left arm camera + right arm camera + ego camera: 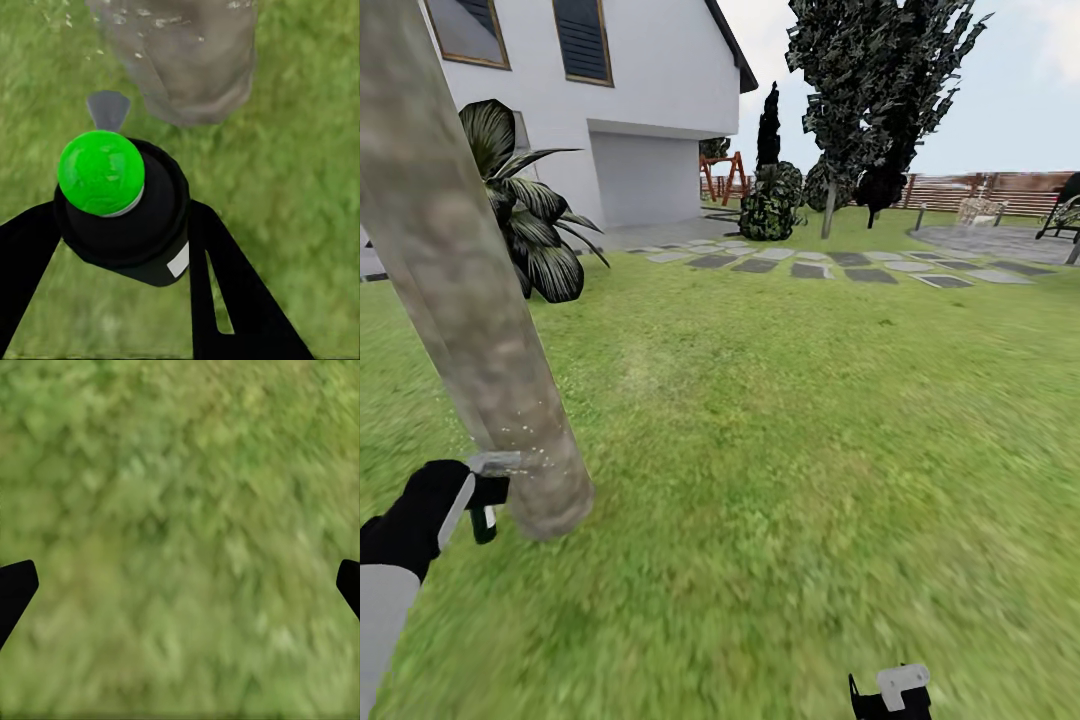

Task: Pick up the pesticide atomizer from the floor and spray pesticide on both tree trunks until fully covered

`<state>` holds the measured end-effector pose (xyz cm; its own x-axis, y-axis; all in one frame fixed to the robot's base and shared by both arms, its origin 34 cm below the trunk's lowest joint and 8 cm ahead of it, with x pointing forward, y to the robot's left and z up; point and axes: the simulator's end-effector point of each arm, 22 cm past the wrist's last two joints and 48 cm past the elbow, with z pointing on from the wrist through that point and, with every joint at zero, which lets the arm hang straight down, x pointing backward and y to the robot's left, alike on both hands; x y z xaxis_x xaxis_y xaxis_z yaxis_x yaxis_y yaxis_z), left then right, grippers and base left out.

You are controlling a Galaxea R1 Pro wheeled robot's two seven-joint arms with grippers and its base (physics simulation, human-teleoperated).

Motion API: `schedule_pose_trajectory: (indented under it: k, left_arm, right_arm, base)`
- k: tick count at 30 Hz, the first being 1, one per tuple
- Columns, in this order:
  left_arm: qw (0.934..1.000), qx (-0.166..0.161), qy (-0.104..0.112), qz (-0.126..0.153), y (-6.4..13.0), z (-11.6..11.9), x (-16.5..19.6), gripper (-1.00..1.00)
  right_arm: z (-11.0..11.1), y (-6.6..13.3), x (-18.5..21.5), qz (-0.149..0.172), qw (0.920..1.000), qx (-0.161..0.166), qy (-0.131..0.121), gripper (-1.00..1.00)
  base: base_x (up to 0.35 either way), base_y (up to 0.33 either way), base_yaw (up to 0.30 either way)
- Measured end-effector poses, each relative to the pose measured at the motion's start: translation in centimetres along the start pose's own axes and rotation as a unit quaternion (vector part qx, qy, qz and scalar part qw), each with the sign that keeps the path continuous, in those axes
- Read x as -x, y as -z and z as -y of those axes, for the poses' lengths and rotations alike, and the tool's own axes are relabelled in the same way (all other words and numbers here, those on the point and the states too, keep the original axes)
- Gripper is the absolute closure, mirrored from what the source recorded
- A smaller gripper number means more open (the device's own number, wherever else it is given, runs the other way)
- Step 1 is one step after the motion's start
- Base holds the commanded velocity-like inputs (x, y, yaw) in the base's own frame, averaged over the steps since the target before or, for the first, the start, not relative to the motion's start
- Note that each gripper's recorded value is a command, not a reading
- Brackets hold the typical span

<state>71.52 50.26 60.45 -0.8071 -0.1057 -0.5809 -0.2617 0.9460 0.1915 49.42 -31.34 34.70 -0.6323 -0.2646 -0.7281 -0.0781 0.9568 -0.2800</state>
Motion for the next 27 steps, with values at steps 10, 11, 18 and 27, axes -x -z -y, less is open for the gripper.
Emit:
schedule_pose_trajectory:
  k: [10,11,18,27]
  left_arm:
    - [0.998,0.062,0.004,-0.006,0.8,-10.3,-0.3,1.0]
    - [0.998,0.062,0.005,-0.006,0.9,-10.6,-0.3,1.0]
    - [0.9993,0.038,0.001,-0.006,0.4,-8.0,-0.5,1.0]
    - [0.9996,0.026,0.001,-0.008,0.2,-6.3,-0.7,1.0]
  right_arm:
    - [0.0,0.0,0.0,0.0,1.0,0.0,0.0,-1.0]
    - [0.0,0.0,0.0,0.0,1.0,0.0,0.0,-1.0]
    - [-0.1,0.0,0.0,0.0,1.0,0.001,-0.001,-1.0]
    - [-0.1,0.0,0.0,0.0,1.0,0.001,0.0,-1.0]
  base:
    - [0.0,0.0,0.0]
    - [0.0,0.0,0.0]
    - [0.0,-0.019,0.0]
    - [0.028,-0.256,0.0]
